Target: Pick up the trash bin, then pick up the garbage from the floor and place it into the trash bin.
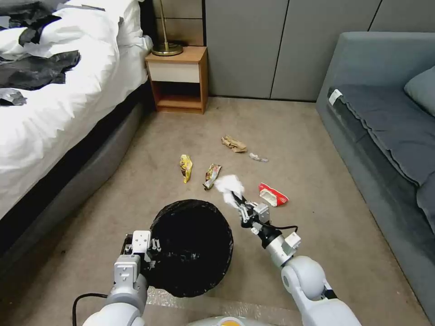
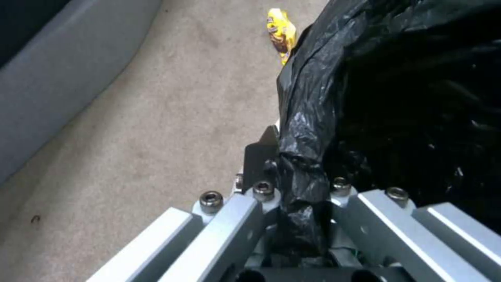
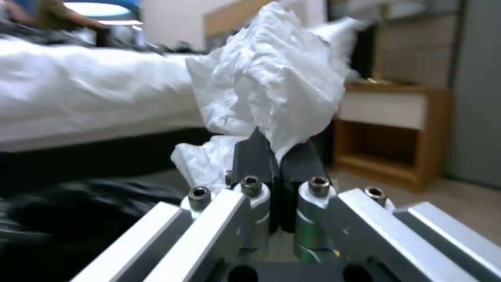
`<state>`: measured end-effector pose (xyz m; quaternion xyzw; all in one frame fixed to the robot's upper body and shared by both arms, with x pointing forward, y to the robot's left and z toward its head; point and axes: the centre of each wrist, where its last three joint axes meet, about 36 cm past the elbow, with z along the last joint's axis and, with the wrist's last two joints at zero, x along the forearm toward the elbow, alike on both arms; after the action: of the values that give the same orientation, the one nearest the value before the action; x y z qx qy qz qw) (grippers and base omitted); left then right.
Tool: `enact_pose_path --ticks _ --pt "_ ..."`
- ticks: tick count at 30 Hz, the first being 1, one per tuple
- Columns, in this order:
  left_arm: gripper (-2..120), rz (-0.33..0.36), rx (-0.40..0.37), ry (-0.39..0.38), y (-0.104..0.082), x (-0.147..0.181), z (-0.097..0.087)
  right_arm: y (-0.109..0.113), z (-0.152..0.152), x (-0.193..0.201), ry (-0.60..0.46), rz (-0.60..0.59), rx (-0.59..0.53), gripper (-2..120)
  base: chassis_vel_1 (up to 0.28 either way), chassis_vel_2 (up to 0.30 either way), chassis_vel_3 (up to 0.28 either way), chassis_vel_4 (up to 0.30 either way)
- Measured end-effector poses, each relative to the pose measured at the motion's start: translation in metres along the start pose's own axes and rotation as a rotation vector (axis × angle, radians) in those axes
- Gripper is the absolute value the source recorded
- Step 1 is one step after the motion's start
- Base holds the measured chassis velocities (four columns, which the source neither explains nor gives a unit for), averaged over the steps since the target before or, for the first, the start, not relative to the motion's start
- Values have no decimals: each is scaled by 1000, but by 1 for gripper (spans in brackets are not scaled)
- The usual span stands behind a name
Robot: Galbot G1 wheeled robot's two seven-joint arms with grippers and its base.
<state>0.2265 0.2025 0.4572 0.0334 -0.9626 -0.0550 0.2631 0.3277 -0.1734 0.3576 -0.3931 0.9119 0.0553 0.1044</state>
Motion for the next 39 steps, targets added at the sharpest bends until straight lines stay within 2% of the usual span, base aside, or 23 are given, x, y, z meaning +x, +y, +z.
enact_pose_path --ticks 3,7,18,21,22,25,26,28,29,31,32,39 --pt "1 2 1 0 0 -1 0 20 -11 7 -20 -120 -8 0 0 0 0 0" --pt "1 4 2 -2 -1 -1 -1 31 -7 13 2 -174 -16 0 0 0 0 0" --pt "1 8 4 -4 -2 -1 -1 40 25 22 82 -189 -37 0 0 0 0 0" --pt "1 9 5 -4 -2 -1 -1 39 39 22 117 -188 -36 10 0 0 0 0" --pt "1 9 5 -4 -2 -1 -1 39 39 22 117 -188 -36 10 0 0 0 0" --pt "1 10 6 -7 -2 0 -2 39 47 21 140 -186 -40 25 0 0 0 0" --pt "1 10 6 -7 -2 0 -2 39 47 21 140 -186 -40 25 0 0 0 0" --pt "1 15 8 -7 -4 0 -2 39 49 20 148 -187 -42 37 0 0 0 0" --pt "1 15 8 -7 -4 0 -2 39 49 20 148 -187 -42 37 0 0 0 0" --pt "1 18 8 -5 -5 1 -2 39 50 19 155 -188 -41 47 0 0 0 0" --pt "1 18 8 -5 -5 1 -2 39 50 19 155 -188 -41 47 0 0 0 0" --pt "1 20 10 -8 -6 2 -3 39 49 17 164 -195 -34 77 0 0 0 0"
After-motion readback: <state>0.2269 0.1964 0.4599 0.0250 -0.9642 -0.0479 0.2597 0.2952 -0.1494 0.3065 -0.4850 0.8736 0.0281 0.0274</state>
